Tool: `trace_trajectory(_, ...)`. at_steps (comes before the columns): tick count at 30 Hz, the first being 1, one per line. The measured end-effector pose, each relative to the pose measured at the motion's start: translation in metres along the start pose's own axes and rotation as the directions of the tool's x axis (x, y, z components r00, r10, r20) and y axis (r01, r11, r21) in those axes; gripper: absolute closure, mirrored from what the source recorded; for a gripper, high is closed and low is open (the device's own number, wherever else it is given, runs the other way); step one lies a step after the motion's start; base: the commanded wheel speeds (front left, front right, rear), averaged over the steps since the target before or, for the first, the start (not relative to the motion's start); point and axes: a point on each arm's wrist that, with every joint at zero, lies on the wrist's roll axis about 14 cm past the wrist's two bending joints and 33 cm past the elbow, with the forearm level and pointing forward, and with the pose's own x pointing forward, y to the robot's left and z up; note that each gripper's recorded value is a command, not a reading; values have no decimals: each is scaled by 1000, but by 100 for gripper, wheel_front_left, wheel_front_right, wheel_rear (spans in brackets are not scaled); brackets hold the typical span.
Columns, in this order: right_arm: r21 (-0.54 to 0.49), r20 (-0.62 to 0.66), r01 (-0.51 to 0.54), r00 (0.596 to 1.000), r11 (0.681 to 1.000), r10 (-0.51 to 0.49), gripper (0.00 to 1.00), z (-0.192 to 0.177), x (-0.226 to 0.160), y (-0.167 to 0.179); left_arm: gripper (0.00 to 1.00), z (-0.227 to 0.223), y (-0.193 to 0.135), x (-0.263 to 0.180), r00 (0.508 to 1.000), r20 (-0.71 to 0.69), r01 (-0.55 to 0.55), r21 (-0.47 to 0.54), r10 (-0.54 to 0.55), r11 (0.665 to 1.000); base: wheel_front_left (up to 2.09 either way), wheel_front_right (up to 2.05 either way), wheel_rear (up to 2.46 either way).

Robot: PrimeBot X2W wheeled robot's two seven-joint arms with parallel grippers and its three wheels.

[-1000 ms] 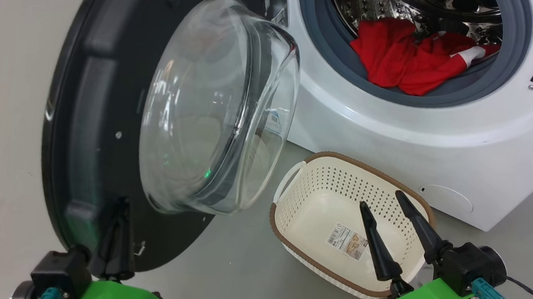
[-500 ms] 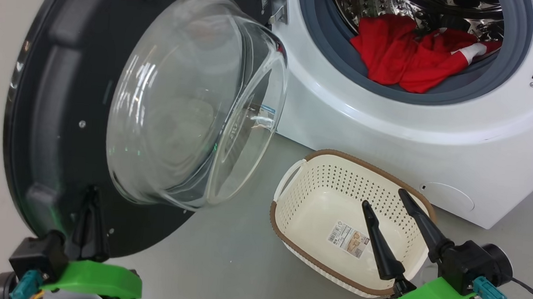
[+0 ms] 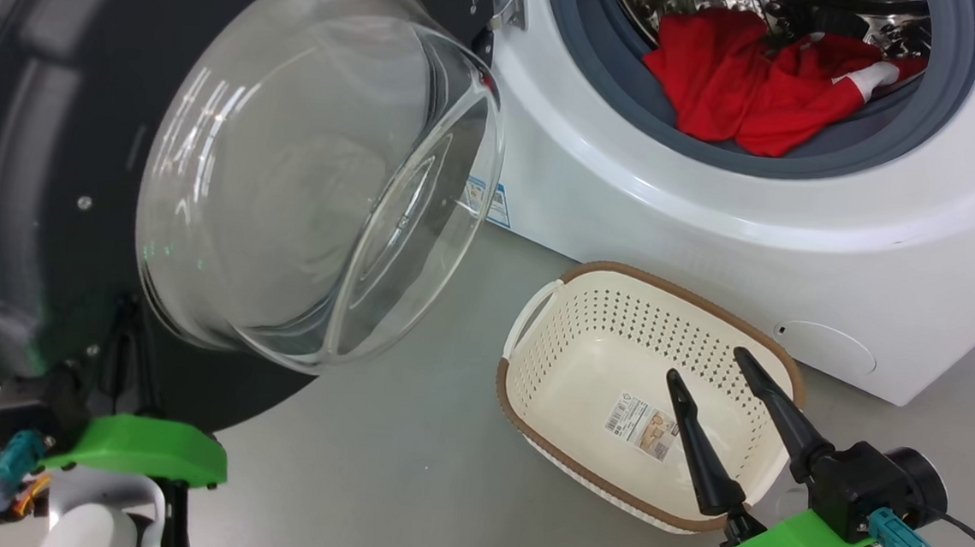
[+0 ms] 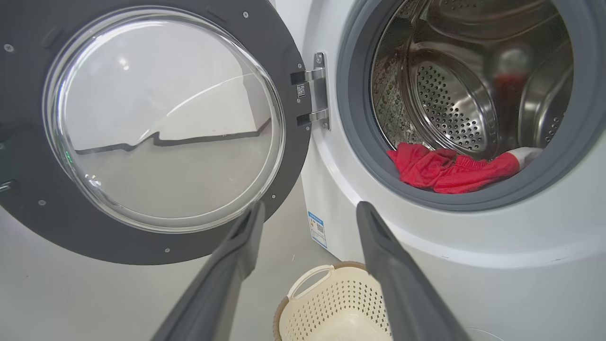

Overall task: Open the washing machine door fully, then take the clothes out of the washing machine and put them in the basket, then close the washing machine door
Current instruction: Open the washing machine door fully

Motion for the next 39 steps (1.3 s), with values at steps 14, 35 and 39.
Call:
trace_trajectory(14, -17, -29, 19, 999, 1000, -20, 0, -6, -1, -9, 100, 1, 9, 25, 999, -1, -50, -6, 50, 999, 0, 0, 0)
trace_trajectory(35, -23, -29, 32, 999, 999, -32, 0, -5, -1, -15, 100, -6, 34, 37, 991, -22, -132, -3, 132, 991, 0, 0, 0)
trace_trajectory(39, -25, -33, 35, 999, 999, -36, 0, -5, -2, -15, 100, -7, 36, 37, 990, -25, -136, -2, 136, 991, 0, 0, 0)
